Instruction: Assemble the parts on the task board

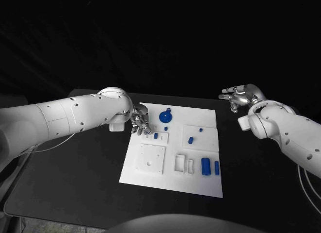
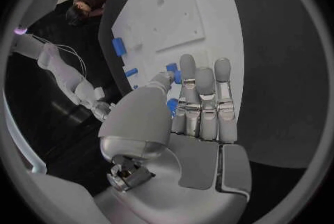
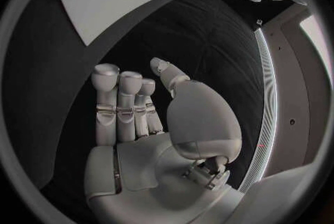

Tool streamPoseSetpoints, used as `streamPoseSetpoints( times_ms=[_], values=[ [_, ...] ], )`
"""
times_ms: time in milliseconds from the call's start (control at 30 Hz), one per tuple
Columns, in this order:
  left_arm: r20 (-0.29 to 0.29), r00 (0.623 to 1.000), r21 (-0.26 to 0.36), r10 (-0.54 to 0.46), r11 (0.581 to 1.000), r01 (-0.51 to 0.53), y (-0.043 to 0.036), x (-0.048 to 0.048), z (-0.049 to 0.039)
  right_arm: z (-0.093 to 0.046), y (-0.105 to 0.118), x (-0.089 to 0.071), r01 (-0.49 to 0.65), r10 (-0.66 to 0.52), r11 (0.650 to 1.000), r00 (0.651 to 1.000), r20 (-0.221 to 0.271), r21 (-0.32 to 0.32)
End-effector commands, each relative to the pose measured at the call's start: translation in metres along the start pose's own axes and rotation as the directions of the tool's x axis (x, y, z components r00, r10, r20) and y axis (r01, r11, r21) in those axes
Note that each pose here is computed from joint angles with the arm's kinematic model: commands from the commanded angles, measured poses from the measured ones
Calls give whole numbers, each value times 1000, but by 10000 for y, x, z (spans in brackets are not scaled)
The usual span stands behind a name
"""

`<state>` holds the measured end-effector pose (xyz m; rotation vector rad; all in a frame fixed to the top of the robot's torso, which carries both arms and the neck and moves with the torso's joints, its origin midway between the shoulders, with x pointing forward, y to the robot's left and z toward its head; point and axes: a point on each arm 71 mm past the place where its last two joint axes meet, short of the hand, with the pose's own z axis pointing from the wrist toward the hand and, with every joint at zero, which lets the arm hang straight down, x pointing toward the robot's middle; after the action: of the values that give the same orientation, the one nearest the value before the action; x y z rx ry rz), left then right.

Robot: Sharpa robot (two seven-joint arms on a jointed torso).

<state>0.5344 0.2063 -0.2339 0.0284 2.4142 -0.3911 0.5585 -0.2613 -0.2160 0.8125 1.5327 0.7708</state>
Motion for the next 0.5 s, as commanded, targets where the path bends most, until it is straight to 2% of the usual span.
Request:
streamPoseSetpoints(
  times_ms=[33, 300, 500],
  values=[
    [-22, 997, 6, 73, 997, -73, -36, 12, 11, 0, 7, 18, 7, -7, 1000, 1000, -14, -7],
    [-80, 991, -6, 109, 994, -110, -41, 48, 50, 2, 12, 28, 6, -6, 1000, 1000, -15, -8],
    [-111, 990, -30, 84, 996, -88, -7, 38, 73, 3, 16, 34, 6, -6, 1000, 1000, -15, -9]
  ],
)
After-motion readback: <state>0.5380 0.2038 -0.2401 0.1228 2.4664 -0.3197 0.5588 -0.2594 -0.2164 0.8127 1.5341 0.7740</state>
